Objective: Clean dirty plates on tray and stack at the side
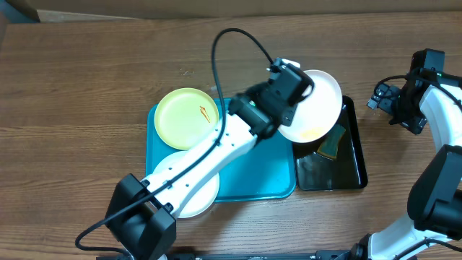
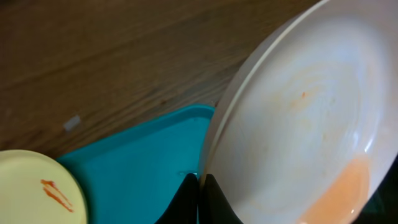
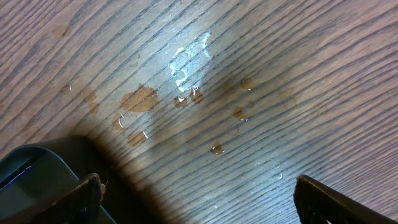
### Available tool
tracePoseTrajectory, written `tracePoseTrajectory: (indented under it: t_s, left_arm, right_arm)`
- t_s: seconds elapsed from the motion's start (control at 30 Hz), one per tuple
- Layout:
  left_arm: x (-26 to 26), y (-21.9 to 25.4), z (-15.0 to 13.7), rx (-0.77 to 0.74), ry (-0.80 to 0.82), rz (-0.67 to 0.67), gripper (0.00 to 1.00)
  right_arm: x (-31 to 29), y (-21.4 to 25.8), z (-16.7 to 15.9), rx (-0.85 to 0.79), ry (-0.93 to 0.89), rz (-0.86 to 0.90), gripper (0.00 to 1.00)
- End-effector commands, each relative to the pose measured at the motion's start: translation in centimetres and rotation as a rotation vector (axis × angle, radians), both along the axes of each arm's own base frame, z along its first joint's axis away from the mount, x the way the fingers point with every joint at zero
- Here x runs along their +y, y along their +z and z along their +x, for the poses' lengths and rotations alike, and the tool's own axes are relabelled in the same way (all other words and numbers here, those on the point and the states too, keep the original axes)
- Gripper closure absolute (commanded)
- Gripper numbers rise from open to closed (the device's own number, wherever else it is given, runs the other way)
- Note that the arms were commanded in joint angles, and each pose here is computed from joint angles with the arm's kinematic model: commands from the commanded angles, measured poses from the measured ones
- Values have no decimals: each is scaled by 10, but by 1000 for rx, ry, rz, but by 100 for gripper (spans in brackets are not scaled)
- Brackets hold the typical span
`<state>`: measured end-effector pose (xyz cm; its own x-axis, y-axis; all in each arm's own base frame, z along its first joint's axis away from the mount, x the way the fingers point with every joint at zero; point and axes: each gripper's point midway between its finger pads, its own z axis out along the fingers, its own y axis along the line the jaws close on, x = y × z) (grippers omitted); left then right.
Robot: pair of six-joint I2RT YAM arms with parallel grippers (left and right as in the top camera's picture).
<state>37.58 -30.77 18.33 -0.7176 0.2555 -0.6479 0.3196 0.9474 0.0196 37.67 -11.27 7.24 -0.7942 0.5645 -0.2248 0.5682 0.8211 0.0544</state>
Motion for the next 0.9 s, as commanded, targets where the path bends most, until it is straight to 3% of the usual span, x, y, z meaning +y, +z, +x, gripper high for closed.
tracePoseTrajectory:
  t_s: [0.0,0.5,0.87]
  left_arm:
    - [1,42,-1,-193,41,101,96]
    - [-33,107,-40,-587,-22,447,96]
    - [-43,133,-46,-689,2,469,96]
  right_arm:
    - [-3,8,7,-25,-6,-13,0]
    - [-4,8,7,-25,-6,-13,0]
    - [-3,8,7,-25,-7,-13,0]
